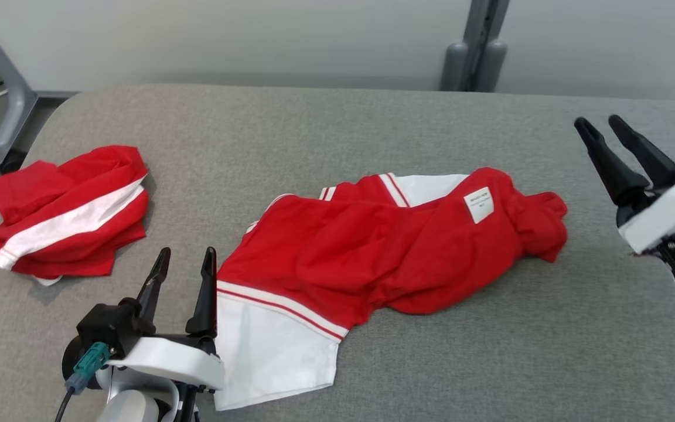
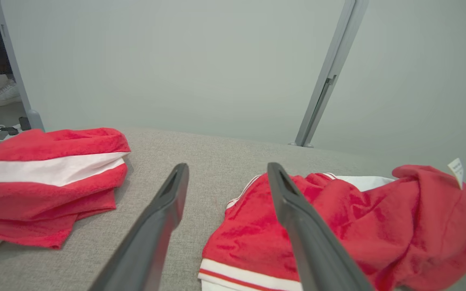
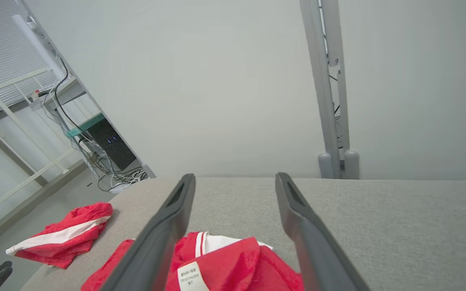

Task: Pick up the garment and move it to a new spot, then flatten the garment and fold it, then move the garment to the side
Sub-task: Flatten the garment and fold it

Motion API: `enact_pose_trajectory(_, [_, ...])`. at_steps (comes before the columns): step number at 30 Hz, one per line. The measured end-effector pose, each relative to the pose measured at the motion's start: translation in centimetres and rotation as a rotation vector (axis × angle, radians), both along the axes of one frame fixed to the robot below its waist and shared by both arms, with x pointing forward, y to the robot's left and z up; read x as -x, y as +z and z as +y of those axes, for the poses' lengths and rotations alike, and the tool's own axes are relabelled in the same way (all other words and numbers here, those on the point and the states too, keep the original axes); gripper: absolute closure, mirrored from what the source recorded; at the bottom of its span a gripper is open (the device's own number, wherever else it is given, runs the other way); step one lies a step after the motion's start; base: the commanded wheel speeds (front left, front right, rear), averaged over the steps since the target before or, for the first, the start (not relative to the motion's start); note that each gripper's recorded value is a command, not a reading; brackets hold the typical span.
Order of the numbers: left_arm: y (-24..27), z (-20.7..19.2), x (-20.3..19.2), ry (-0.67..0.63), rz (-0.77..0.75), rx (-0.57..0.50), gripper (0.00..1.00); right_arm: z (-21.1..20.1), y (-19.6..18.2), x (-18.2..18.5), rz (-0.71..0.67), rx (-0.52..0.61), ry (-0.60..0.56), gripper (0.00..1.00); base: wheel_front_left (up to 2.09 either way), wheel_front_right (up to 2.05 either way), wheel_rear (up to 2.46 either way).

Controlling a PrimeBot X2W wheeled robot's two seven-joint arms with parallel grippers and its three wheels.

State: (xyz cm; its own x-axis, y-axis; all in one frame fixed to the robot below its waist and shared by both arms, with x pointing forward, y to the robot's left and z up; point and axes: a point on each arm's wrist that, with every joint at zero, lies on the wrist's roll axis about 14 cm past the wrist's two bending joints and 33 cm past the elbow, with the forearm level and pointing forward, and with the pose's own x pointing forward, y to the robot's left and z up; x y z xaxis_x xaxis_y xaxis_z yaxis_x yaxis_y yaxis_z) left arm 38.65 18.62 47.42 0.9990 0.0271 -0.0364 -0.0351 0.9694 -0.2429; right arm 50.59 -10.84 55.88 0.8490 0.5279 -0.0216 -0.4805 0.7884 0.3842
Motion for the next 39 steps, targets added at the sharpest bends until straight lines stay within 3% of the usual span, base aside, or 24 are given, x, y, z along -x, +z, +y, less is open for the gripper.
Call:
enact_pose_trajectory(6, [1.8,-1.2,0.2,-0.040,-0.044,-0.008,0.00,-5.7,-1.9,3.8,-0.051,0.033,-0.176,0.00,0.00,0.00,0.00])
enact_pose_trajectory(11, [2.4,-1.5,0.9,-0.049,-0.057,-0.009,0.00,-6.3,-2.7,7.1,-0.081,-0.033,-0.272,0.00,0.00,0.00,0.00])
enact_pose_trajectory(15, [3.0,-1.7,1.1,-0.052,-0.067,-0.008,0.00,-5.0,-4.4,9.1,-0.070,-0.034,-0.288,0.00,0.00,0.00,0.00])
enact_pose_trajectory(21, [2.8,-1.5,1.4,-0.049,-0.057,-0.004,0.00,-3.8,-5.9,9.0,-0.026,0.000,-0.269,0.00,0.00,0.00,0.00])
enact_pose_trajectory(26, [2.5,-1.5,1.5,-0.045,-0.045,0.007,0.00,-1.6,-5.9,6.3,0.038,0.072,-0.187,0.00,0.00,0.00,0.00])
enact_pose_trajectory(39, [1.3,1.2,2.1,0.036,-0.012,0.009,0.00,2.4,-9.8,2.0,0.368,0.158,-0.040,0.00,0.00,0.00,0.00])
